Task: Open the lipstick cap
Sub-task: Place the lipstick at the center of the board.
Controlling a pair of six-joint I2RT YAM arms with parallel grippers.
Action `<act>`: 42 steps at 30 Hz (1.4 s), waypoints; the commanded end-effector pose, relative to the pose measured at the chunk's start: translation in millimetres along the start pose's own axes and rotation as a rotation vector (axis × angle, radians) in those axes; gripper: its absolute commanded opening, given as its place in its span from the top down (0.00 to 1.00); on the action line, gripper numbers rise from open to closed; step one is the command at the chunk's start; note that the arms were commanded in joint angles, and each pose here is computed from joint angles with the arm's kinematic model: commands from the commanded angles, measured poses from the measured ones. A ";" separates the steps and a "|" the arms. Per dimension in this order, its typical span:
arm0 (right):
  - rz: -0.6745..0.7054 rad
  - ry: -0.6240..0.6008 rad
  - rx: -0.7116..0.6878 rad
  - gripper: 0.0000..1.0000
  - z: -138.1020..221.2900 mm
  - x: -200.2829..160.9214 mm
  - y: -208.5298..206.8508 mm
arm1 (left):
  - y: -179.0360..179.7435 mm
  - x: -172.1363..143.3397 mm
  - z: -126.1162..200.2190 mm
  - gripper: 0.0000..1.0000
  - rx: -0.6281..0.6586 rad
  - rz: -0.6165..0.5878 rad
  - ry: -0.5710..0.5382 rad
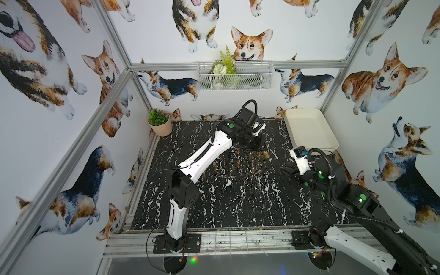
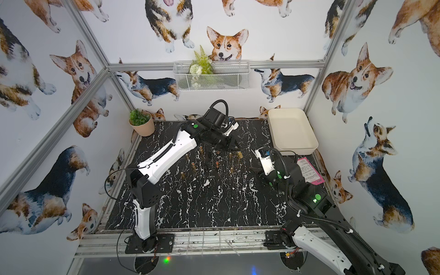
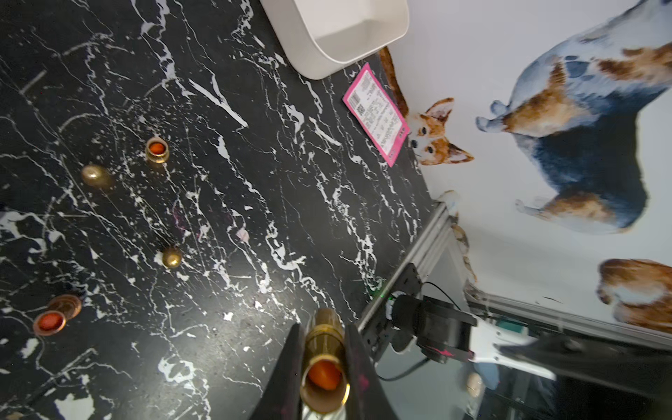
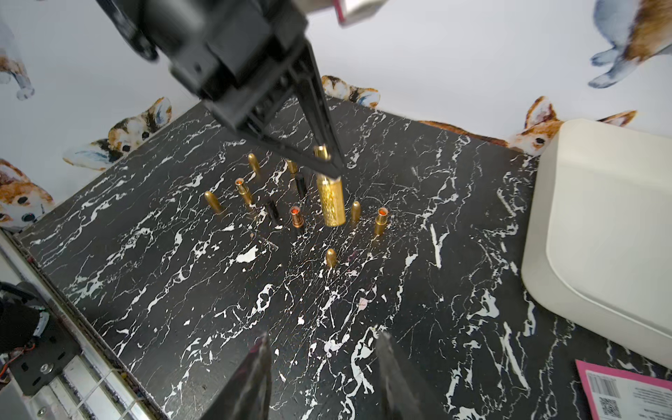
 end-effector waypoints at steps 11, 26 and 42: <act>-0.164 -0.035 -0.268 0.55 32.8 0.1 -40.3 | 51.8 -14.4 -108.2 0.84 0.435 -0.241 0.027; -0.167 -0.051 -0.298 0.55 27.9 -12.0 -48.7 | 83.7 -43.2 -151.9 0.84 0.591 -0.308 -0.048; -0.151 -0.034 -0.291 0.55 17.7 -14.1 -47.2 | 88.4 -54.8 -159.2 0.84 0.564 -0.277 -0.081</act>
Point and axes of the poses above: each gripper's point midway between its finger pads, its own z axis back along the fingers, its own y axis along the line the jaws close on, x = y × z, the point moved 3 cm from there along z, back along the fingers, and after that the axes turned 10 degrees about -z, right-handed, at the moved point
